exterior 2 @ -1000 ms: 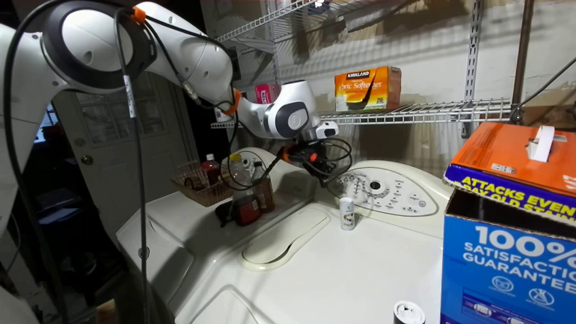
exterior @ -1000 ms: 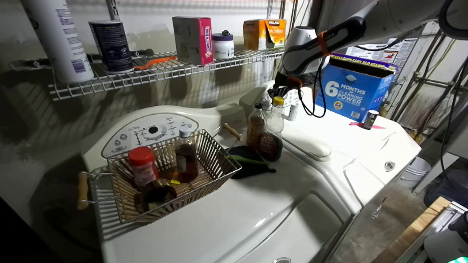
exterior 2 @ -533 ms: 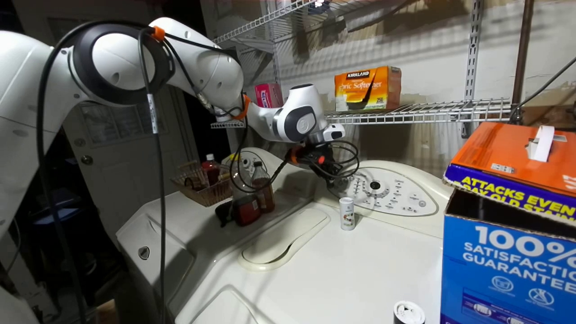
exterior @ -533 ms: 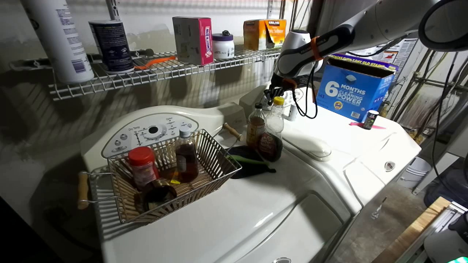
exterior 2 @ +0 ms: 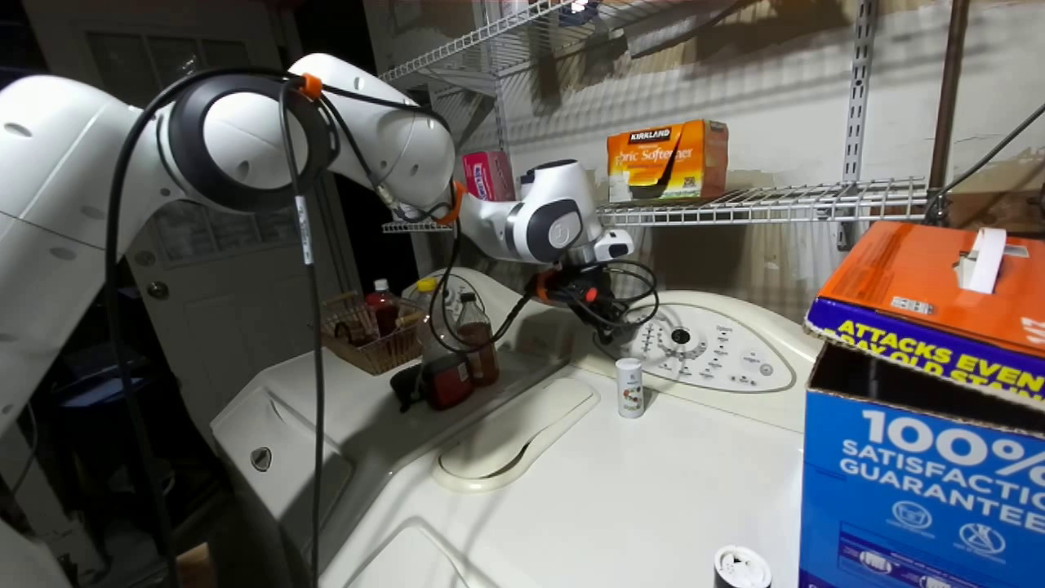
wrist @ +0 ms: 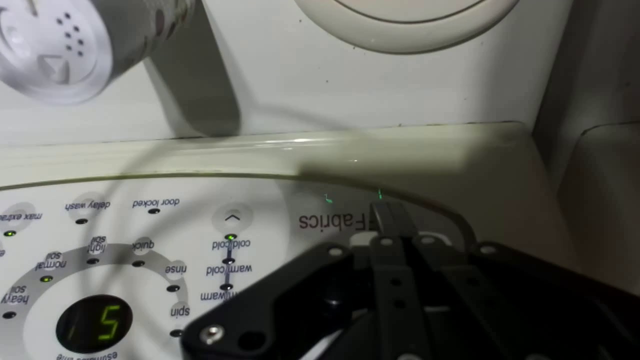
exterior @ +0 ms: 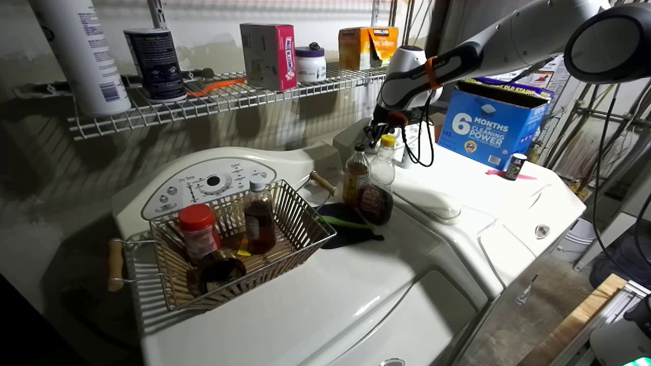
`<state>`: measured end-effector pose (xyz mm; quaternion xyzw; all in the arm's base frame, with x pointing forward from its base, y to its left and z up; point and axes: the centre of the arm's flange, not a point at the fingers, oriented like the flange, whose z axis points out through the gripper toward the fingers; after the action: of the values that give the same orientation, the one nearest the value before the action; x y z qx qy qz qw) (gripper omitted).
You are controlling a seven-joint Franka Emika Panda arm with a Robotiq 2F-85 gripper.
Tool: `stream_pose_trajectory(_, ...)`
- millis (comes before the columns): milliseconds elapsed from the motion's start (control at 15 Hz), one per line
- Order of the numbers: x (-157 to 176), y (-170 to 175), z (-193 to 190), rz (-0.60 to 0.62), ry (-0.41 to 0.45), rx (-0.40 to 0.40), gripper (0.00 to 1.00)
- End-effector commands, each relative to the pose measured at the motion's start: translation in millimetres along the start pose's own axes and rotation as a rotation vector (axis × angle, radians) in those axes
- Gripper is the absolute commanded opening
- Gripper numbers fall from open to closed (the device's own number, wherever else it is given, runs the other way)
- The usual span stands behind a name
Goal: Press a button on the washing machine on the right
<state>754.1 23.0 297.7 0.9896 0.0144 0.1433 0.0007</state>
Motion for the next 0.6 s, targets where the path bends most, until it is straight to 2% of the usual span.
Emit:
stream_pose_trajectory(0, 19.5, 1.5, 7.8, 0.002, -0.007, 0.024, 0.0)
stream_pose_trajectory(533, 26.5, -0.3, 14.2, 0.013, -0.029, 0.031, 0.0)
